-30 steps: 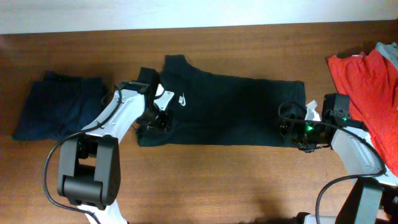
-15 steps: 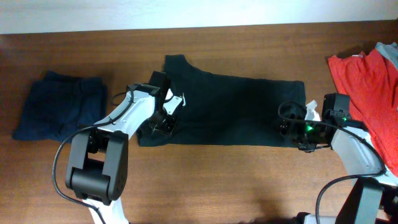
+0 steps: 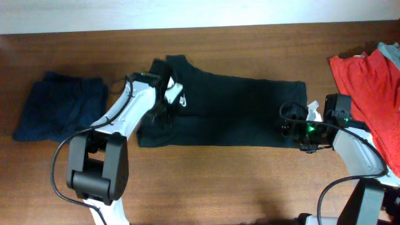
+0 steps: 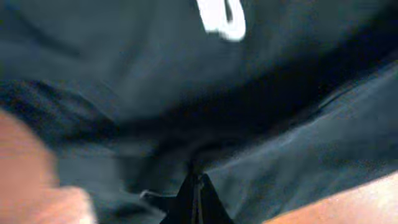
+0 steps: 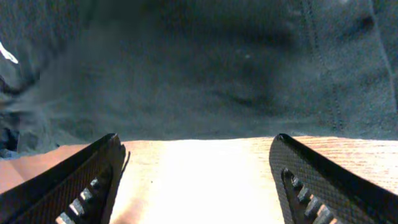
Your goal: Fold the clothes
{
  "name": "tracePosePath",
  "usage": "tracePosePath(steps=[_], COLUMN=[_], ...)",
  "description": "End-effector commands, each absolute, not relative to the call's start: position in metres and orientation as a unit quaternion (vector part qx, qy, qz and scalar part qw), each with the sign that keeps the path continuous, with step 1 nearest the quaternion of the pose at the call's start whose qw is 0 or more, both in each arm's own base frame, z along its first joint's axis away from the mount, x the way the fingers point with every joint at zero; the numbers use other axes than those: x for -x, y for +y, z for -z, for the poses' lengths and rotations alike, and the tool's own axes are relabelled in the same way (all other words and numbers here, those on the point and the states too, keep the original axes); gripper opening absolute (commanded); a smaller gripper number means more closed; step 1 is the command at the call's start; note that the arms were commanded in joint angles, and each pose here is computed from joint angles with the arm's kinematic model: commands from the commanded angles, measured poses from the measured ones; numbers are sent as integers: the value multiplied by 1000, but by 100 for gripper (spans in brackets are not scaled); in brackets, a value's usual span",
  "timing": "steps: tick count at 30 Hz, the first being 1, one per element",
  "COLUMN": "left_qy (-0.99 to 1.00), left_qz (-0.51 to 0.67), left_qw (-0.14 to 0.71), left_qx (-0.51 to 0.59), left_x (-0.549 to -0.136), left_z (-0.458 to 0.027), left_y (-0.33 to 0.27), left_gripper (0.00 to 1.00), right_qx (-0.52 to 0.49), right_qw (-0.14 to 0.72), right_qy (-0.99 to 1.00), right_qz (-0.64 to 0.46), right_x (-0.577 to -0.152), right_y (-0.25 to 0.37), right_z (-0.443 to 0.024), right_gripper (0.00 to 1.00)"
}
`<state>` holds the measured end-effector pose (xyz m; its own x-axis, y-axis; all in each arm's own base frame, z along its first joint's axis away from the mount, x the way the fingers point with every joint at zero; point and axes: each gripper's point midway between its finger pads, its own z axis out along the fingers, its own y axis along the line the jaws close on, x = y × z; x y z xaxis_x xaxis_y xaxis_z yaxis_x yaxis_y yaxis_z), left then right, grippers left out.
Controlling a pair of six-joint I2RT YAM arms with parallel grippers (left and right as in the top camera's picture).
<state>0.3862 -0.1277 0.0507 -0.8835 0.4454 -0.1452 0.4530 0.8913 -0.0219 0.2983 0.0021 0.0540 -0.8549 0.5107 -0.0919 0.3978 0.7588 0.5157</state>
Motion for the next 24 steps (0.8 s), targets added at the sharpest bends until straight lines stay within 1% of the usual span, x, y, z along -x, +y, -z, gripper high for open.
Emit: tracePosePath(steps=[1, 6, 8, 9, 10, 12, 14, 15, 18, 22, 24], left_qy=[965, 954, 951, 951, 952, 953, 953, 953, 954, 959, 961], left_qz=[-7, -5, -5, -6, -6, -7, -7, -9, -21, -25, -25], left_qw=[119, 162, 166, 166, 162, 155, 154, 154, 150, 116, 100], left_qx=[-235, -252, -259, -261, -261, -261, -262, -261, -258, -257, -256], left_x=[-417, -439, -443, -445, -445, -444, -444, -444, -444, -429, -422], left_z=[-72, -74, -70, -67, -61, -55, -54, -54, -56, -51, -49], left_y=[-124, -132, -134, -134, -134, -134, -134, -133, -127, -121, -117], left_gripper=[0, 1, 5, 10, 19, 28, 47, 51, 54, 56, 54], right_qx=[-233, -234, -234, -234, -234, -234, -234, -234, -234, -235, -237], right_qw=[129, 130, 130, 130, 129, 129, 129, 129, 129, 124, 119], right_qy=[930, 930, 930, 930, 930, 930, 930, 930, 930, 931, 931], right_qz=[-252, -252, -252, -252, -252, -252, -252, -252, -252, -252, -252], right_x=[-304, -304, -304, -304, -304, -304, -304, -304, -304, -301, -299], right_y=[2, 2, 2, 2, 2, 2, 2, 2, 2, 2, 3], right_z=[-63, -63, -63, -63, -63, -63, -63, -63, -63, -62, -62], right_gripper=[76, 76, 76, 76, 76, 76, 76, 76, 76, 76, 76])
